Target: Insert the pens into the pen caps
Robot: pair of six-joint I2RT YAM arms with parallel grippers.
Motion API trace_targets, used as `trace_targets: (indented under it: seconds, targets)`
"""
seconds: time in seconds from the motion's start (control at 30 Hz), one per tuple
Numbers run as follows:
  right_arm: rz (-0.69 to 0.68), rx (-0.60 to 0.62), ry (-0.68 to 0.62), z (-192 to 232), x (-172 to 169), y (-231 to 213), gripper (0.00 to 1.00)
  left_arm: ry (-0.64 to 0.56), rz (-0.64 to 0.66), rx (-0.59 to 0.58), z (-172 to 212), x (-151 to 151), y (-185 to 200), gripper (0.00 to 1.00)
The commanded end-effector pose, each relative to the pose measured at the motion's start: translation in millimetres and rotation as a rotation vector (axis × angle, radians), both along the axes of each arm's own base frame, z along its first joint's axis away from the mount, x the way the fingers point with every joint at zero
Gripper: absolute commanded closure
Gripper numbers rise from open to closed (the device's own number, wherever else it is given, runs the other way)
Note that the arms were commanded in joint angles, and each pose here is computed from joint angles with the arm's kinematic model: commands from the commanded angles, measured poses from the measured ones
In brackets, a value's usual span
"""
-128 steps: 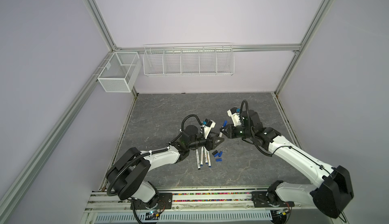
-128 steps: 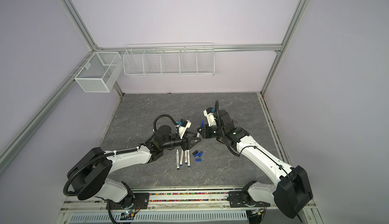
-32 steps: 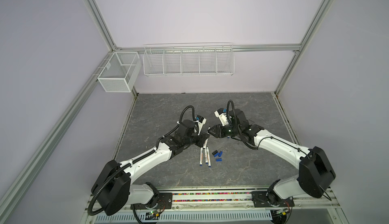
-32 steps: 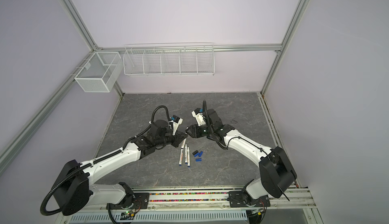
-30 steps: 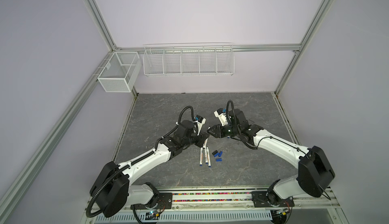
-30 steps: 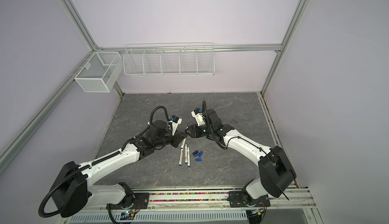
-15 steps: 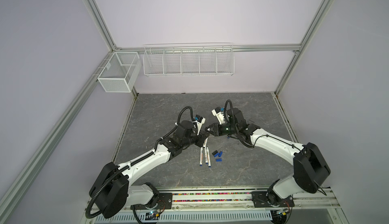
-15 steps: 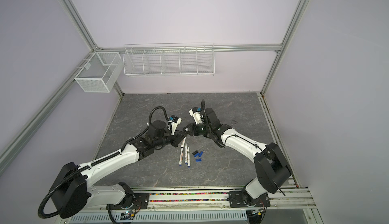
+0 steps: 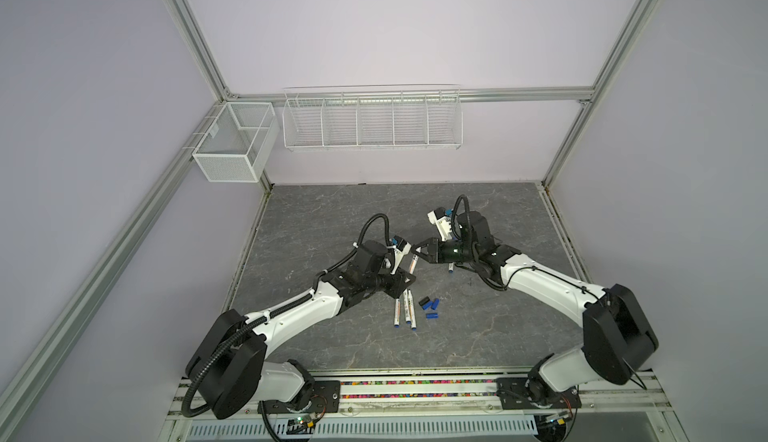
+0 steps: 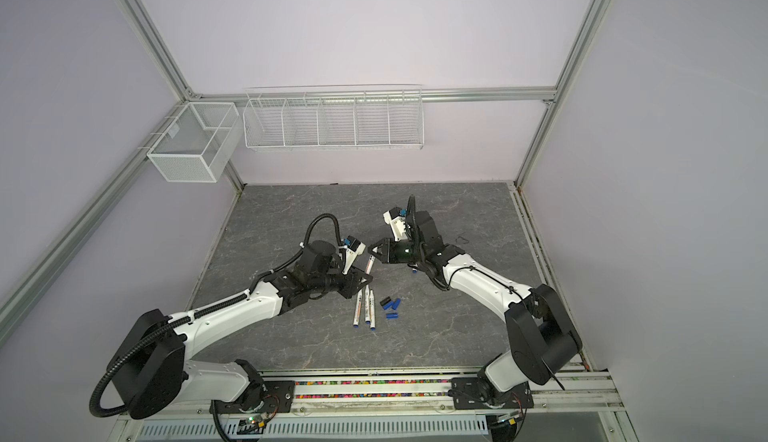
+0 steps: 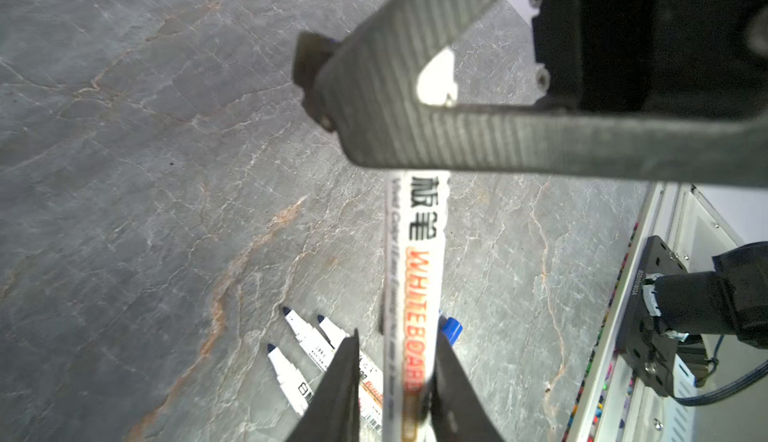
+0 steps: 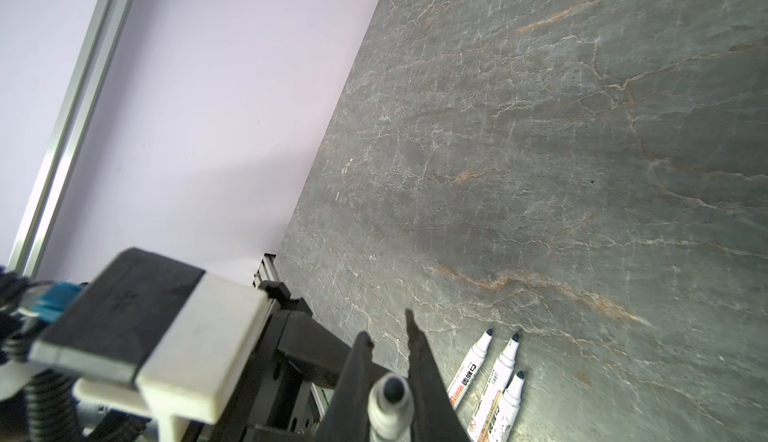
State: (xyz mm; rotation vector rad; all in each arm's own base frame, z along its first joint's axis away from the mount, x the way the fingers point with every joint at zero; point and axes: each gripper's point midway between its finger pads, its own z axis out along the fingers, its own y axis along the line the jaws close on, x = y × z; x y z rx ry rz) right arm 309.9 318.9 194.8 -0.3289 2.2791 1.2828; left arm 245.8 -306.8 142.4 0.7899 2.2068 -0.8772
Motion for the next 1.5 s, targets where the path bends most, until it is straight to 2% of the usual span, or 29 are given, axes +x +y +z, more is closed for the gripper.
trace_targets:
  seconds: [0.0,0.33,0.67,0.73,0.8,0.87,0.93,1.03,1.13,1.27,1.47]
  targets:
    - [0.007,0.024,0.005,3.8,-6.0,-1.5,0.93,-0.019,-0.056,-0.037,11.1,-2.9,-11.1,0.74]
    - [0.015,0.012,0.022,-4.1,-9.6,-3.0,0.93,-0.080,-0.075,-0.071,35.1,3.5,-18.9,0.75]
    - [0.026,0.025,0.014,-1.1,-11.0,-0.7,0.93,-0.028,-0.062,-0.059,19.1,4.7,-21.2,0.76]
    - [0.031,0.023,0.017,-3.2,-12.4,-0.9,0.92,-0.028,-0.054,-0.068,19.1,6.2,-22.1,0.81]
    - [0.037,0.017,0.021,-5.3,-14.0,-1.3,0.92,-0.027,-0.046,-0.067,18.5,8.2,-22.1,0.97]
    - [0.040,-0.004,0.026,-9.7,-16.4,-3.4,0.91,-0.026,-0.029,-0.057,16.2,10.3,-20.5,1.00]
    - [0.040,-0.041,0.034,-16.4,-20.5,-8.1,0.82,-0.035,0.039,-0.022,12.1,19.4,-12.6,1.00]
    - [0.037,-0.148,0.041,-32.8,-29.7,-18.8,0.59,-0.064,0.189,0.056,3.5,37.4,9.0,1.00]
    - [0.042,-0.290,0.048,-55.4,-42.3,-31.1,0.50,-0.073,0.360,0.133,-5.6,52.7,35.6,1.00]
    - [0.044,-0.476,0.080,-88.4,-56.7,-46.0,0.44,-0.085,0.439,0.171,-7.6,58.7,49.6,1.00]
    - [0.112,-0.709,0.090,-127.9,-75.2,-47.2,0.38,-0.085,0.435,0.165,-5.3,59.0,47.6,1.00]
